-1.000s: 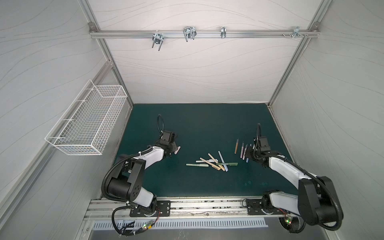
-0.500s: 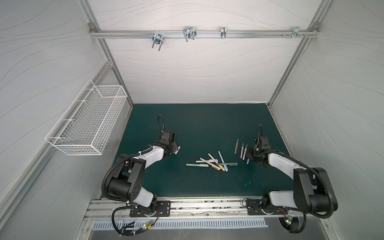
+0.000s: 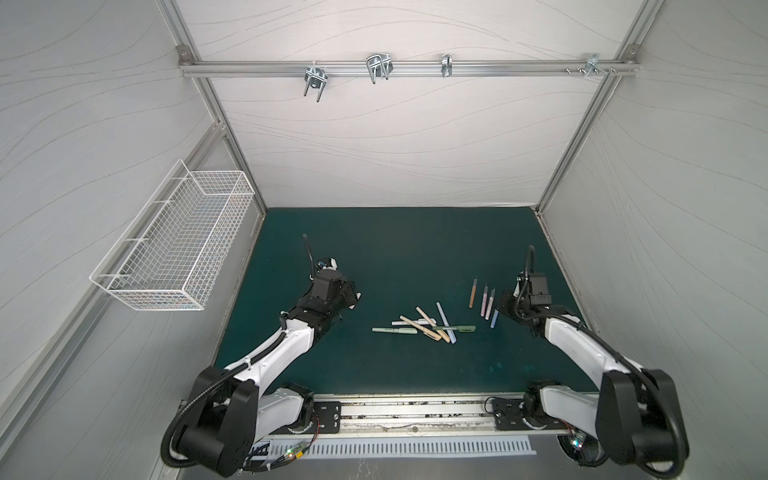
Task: Open the pen caps
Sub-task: 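Open both grippers and lift them away from the placed cap and pen, then grasp the white pen in the pile with right while left moves toward centre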
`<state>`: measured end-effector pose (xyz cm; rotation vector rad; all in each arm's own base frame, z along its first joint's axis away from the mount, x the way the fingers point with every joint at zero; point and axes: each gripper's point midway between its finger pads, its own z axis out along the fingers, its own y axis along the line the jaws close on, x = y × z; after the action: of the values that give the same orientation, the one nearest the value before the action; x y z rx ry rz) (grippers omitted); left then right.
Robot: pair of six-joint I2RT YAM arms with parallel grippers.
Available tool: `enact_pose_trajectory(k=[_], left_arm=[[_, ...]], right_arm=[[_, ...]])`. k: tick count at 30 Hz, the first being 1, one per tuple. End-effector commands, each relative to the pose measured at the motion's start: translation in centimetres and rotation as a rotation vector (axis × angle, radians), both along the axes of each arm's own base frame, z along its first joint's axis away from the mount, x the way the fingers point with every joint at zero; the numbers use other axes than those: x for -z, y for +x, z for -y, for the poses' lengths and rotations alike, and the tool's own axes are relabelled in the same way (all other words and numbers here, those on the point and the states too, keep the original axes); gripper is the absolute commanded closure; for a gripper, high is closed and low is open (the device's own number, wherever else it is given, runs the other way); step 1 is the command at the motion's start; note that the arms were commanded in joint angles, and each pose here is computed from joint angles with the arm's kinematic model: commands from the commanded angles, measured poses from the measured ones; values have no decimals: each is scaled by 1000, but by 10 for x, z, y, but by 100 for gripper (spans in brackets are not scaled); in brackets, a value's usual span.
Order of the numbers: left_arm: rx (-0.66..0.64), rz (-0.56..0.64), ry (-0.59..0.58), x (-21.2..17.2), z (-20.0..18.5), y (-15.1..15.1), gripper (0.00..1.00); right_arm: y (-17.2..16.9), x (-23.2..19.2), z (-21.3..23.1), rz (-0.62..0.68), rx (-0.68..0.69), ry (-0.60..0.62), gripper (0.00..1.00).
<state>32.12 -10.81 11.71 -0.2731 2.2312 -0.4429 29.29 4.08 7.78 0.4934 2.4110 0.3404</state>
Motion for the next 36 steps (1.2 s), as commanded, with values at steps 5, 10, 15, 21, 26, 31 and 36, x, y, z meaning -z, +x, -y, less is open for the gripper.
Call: enact_pose_trajectory(k=[5, 10, 15, 21, 26, 31, 36], left_arm=[[261, 146, -122, -49, 65, -21, 50], [332, 124, -225, -60, 84, -32, 50], [329, 132, -269, -69, 101, -45, 51], [282, 70, -158, -63, 96, -45, 49], [324, 137, -123, -59, 91, -51, 49], [357, 134, -78, -54, 88, -58, 50], [387, 146, -88, -46, 93, -59, 51]], right_arm=[[-11, -52, -24, 243, -154, 72, 63], [-24, -86, -63, 397, -360, 75, 63], [-40, -108, -101, 530, -554, 17, 60], [-49, -105, -132, 529, -696, -2, 60], [-53, -100, -153, 504, -774, 9, 59], [-60, -90, -174, 448, -888, 11, 59], [-68, -83, -194, 416, -977, 13, 60]])
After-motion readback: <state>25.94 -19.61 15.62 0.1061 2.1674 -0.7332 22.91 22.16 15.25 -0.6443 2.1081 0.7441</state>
